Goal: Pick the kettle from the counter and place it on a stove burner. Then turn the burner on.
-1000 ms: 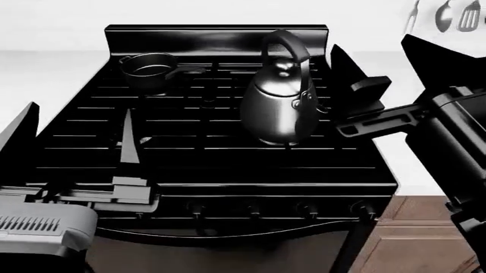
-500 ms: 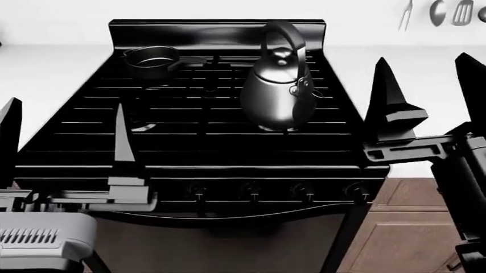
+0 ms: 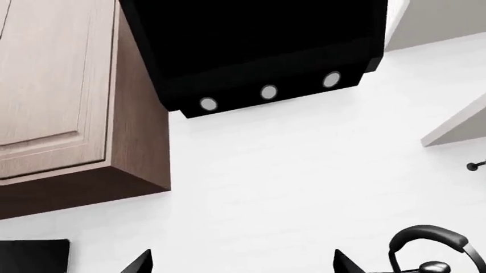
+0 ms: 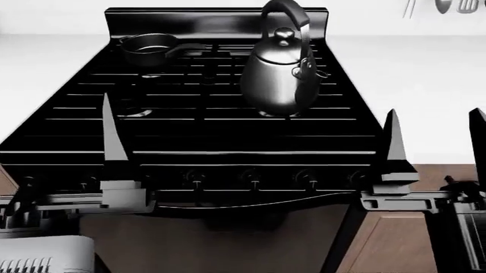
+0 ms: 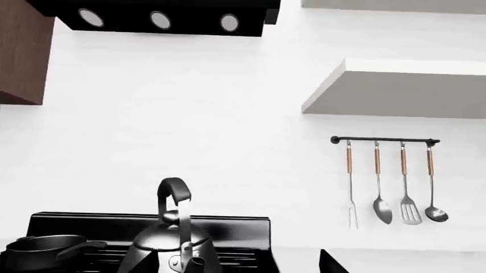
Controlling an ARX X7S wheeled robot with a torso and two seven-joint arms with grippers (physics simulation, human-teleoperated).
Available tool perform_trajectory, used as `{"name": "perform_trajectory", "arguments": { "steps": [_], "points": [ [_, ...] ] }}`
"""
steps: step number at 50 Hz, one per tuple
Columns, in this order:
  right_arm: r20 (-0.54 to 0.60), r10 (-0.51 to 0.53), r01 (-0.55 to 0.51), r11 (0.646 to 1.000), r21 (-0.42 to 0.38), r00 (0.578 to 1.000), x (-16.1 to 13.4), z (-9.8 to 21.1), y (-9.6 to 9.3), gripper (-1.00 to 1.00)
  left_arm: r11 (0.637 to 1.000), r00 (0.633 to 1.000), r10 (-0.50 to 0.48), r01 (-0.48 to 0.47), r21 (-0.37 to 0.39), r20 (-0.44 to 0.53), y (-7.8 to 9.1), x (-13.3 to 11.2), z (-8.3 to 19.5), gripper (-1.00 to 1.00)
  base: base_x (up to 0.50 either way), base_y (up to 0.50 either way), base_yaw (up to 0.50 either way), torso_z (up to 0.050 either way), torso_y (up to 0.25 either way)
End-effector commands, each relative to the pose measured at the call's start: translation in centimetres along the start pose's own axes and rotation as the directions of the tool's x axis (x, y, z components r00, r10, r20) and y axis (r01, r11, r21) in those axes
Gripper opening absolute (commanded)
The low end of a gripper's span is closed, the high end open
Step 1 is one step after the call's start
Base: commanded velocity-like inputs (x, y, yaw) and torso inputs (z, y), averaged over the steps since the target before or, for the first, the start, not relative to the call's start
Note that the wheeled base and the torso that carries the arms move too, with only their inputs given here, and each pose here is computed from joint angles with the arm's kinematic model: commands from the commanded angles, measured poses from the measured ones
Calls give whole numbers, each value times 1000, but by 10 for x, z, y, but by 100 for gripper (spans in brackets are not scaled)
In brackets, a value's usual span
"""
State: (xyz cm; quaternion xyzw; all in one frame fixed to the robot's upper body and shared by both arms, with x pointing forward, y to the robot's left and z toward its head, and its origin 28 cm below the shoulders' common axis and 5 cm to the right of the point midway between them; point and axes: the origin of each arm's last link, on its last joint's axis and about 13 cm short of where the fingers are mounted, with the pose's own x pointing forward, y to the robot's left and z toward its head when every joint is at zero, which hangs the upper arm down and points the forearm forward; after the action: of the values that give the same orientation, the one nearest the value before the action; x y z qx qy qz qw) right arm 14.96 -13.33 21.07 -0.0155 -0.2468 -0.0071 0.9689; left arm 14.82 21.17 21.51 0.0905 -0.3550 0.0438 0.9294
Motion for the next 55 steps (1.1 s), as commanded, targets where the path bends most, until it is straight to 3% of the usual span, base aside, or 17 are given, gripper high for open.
{"name": "perform_trajectory", "arguments": {
  "steps": [1, 55],
  "points": [
    [-1, -47, 47, 998, -44, 999, -7, -9, 0, 100, 998, 998, 61, -61, 13, 17, 8, -2, 5, 100, 0, 0, 0, -50, 0],
    [-80, -80, 79, 997, -11, 994, -3, -17, -4, 100, 997, 997, 76, -76, -20, 22, 10, -2, 8, 100, 0, 0, 0, -50, 0]
  ]
}}
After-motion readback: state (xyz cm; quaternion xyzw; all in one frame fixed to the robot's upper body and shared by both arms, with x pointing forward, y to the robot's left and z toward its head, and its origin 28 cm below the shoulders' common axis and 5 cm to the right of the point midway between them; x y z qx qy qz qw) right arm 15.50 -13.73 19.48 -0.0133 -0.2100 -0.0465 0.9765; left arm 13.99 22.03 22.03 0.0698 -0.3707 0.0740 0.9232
